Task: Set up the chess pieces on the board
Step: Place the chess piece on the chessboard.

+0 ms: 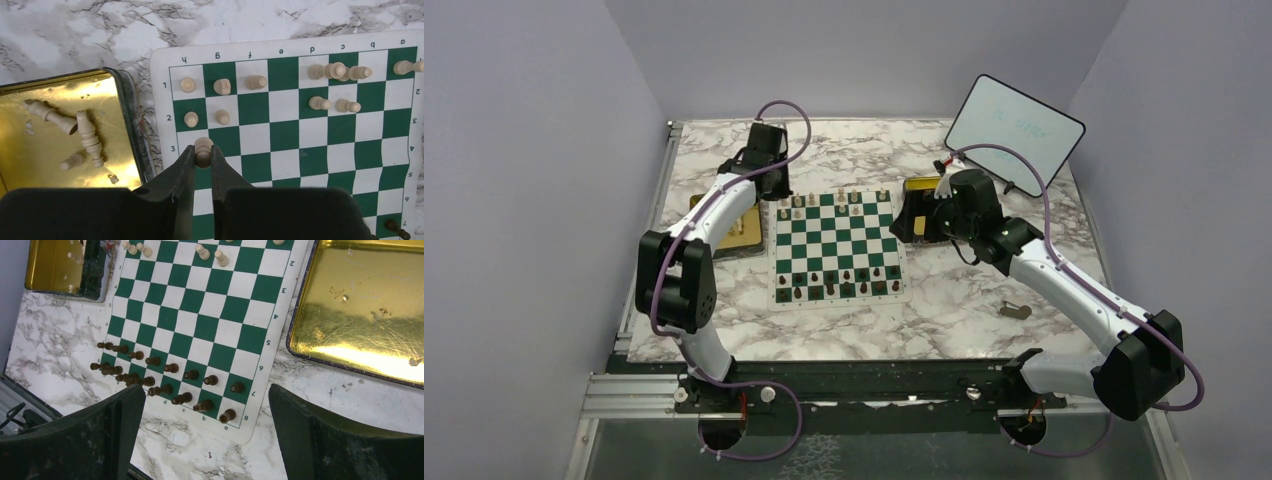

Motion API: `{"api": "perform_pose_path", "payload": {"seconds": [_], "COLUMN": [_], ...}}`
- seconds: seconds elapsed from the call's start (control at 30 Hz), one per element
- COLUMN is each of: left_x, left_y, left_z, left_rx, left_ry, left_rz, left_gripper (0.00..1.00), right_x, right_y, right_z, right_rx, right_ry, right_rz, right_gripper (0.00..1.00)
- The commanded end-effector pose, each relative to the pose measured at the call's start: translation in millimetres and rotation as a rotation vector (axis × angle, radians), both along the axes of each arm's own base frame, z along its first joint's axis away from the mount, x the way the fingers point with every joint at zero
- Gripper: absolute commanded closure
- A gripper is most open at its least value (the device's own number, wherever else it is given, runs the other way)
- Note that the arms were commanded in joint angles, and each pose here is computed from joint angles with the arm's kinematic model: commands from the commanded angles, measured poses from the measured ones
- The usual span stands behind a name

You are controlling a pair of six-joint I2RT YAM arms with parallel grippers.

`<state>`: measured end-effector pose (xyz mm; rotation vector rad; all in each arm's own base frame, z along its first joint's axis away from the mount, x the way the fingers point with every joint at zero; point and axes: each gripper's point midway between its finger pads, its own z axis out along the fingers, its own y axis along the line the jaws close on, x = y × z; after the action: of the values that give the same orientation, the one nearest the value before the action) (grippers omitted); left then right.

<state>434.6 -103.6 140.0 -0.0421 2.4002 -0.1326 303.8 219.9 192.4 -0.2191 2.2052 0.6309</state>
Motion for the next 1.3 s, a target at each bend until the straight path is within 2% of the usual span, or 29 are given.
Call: {"api": "perform_pose_path", "payload": {"seconds": [0.0, 0.57, 1.27], "left_x": [7.2, 23.0, 26.8], "left_y": [-20.5, -71.2, -76.8], "left_z": [-14.8, -54.4, -78.6], "left_rx": [0.028, 0.031, 0.033], "left_ry": [0.022, 0.036, 0.059], "left_rz": [-0.019, -0.083, -0.088], "left_gripper": [0.86, 0.86, 0.86], "right_x": [2.3, 3.7, 7.7], "right_y": [-1.5, -4.9, -9.5], "right_z": [3.6, 3.5, 0.3], "right_rx": [0.013, -0.009, -0.045], "right_ry": [-0.017, -0.021, -0.026], "right_rz": [-0.009, -0.017, -0.03], "right_gripper": [0.0, 0.0, 0.0]}}
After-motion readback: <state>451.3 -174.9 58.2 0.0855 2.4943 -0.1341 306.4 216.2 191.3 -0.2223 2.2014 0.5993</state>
